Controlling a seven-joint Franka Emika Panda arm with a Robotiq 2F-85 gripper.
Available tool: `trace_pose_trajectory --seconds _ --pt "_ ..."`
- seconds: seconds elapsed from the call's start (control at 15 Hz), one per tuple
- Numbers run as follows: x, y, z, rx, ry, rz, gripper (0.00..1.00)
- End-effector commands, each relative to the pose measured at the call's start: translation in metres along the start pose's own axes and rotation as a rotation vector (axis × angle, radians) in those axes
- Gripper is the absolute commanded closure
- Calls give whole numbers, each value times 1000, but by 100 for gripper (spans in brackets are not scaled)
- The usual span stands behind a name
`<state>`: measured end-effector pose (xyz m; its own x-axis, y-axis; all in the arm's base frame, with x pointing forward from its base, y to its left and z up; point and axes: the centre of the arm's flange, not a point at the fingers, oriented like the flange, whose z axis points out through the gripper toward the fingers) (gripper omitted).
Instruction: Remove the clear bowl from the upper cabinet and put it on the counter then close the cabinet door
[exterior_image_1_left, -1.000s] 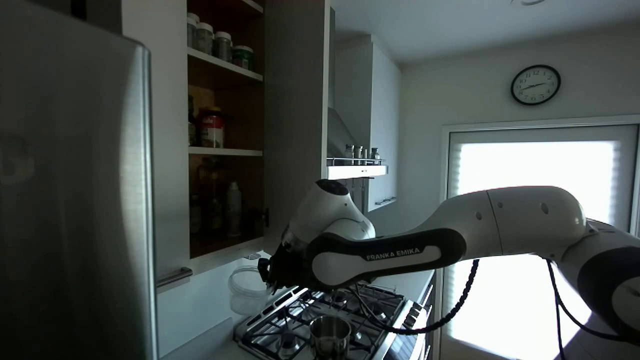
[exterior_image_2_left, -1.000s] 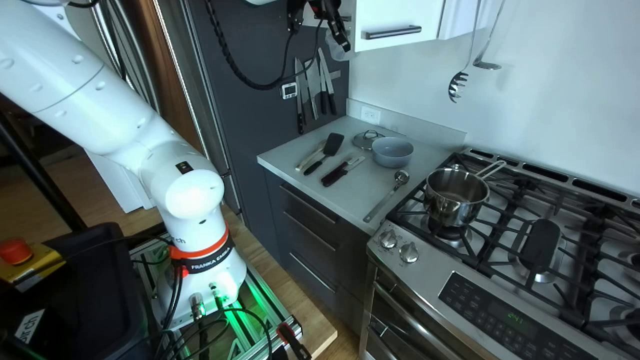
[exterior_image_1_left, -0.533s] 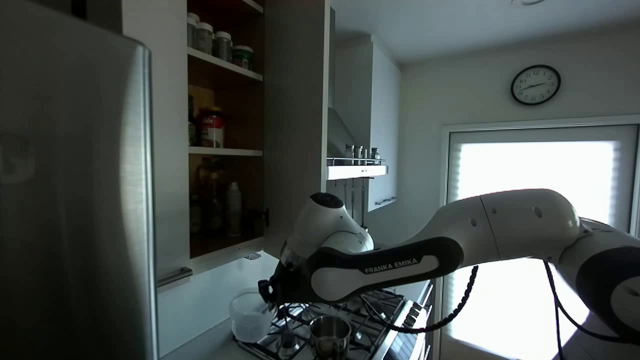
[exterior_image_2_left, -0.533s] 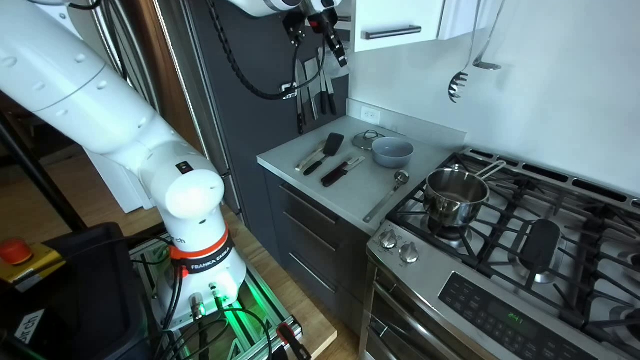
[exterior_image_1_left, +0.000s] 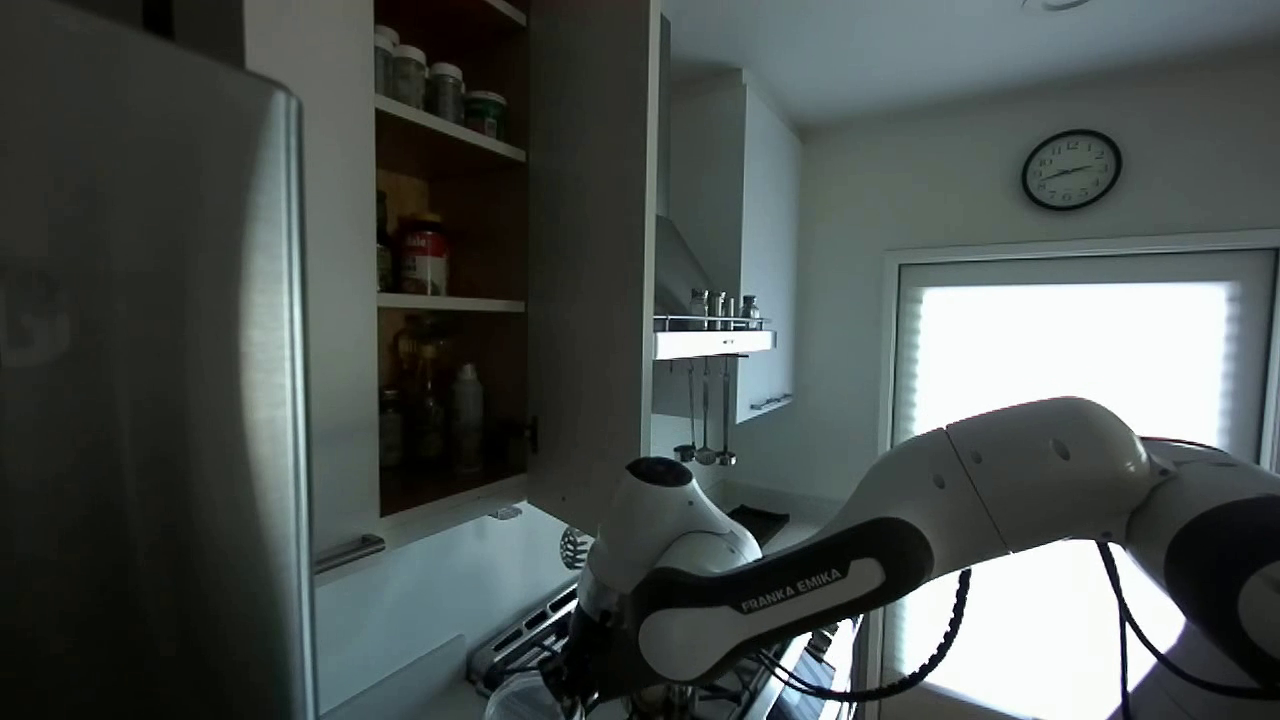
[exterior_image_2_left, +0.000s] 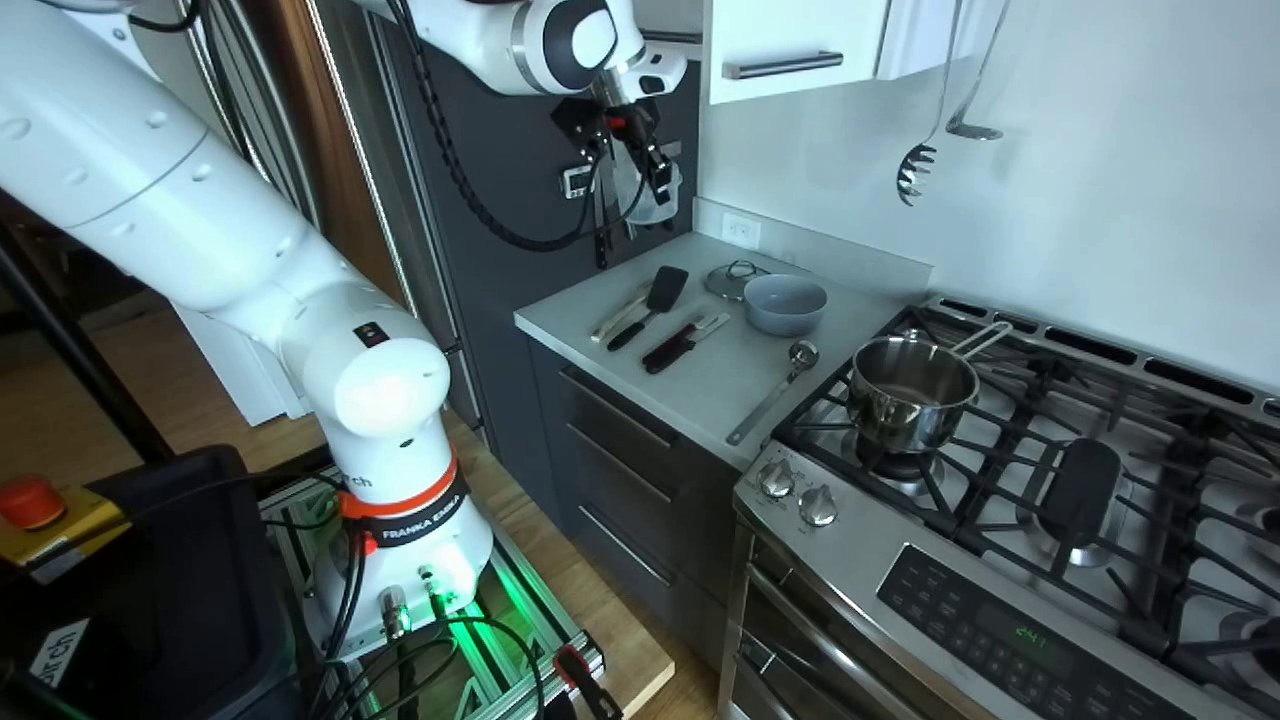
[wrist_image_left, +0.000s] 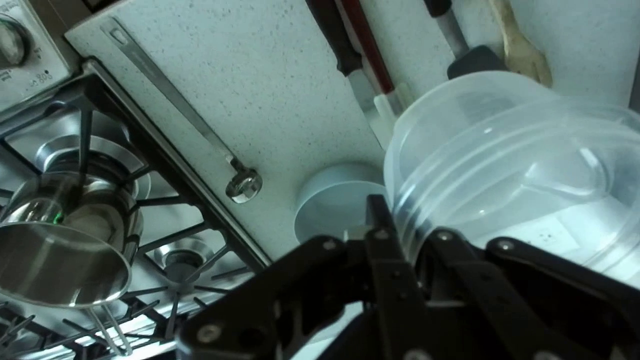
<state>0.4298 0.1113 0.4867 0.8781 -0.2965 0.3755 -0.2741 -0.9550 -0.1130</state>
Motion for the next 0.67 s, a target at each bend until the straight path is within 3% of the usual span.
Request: trace_pose_trajectory --seconds 0.0,0.2,0.27,0.6 --pt "-33 21 23 21 -37 -68 98" --pt "-46 33 43 -6 -71 -79 98" --pt "-31 19 37 -7 -60 -80 90" --pt "-39 26 46 -20 -80 -76 90"
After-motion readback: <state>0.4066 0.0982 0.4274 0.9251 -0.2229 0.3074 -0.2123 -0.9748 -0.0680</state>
